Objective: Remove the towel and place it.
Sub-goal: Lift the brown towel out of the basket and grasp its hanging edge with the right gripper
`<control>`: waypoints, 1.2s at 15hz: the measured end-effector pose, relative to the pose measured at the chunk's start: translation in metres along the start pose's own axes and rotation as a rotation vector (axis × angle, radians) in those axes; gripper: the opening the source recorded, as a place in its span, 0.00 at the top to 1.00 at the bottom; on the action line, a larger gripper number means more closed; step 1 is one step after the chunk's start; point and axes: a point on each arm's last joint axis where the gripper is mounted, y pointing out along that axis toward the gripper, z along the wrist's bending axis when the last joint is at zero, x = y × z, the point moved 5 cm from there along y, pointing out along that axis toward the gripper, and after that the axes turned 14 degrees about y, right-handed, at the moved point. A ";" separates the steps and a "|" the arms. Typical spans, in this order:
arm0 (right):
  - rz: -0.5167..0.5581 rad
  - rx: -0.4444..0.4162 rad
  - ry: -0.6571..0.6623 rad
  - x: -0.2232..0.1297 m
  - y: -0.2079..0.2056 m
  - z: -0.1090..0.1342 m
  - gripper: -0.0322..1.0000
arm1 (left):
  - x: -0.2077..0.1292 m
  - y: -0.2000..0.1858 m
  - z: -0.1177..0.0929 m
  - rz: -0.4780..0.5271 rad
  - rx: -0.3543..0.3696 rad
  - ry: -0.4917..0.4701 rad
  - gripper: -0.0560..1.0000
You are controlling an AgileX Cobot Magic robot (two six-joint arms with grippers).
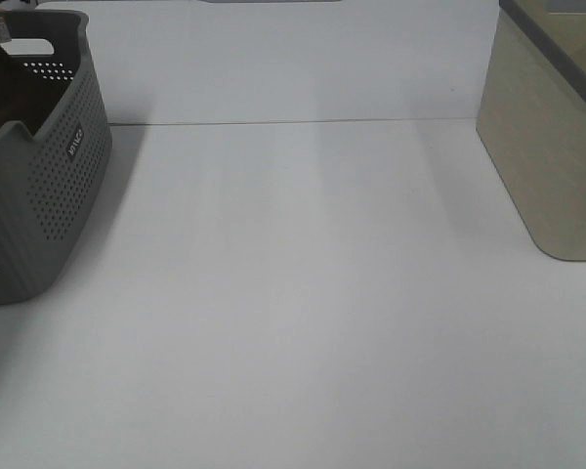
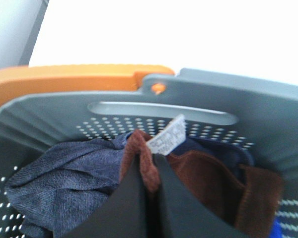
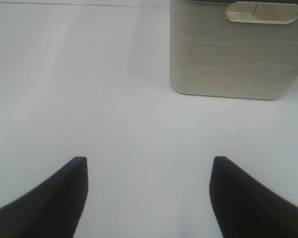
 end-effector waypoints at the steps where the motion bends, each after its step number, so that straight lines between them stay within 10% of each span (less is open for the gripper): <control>1: 0.000 0.000 0.000 0.000 0.000 0.000 0.33 | 0.011 -0.020 -0.006 -0.026 -0.007 0.031 0.95; 12: 0.000 0.000 0.000 0.000 0.000 0.000 0.33 | 0.090 -0.281 -0.115 -0.481 -0.199 0.201 0.95; 18: 0.121 0.049 0.060 0.002 0.016 0.011 0.33 | 0.054 -0.359 -0.238 -0.494 -0.457 0.427 0.95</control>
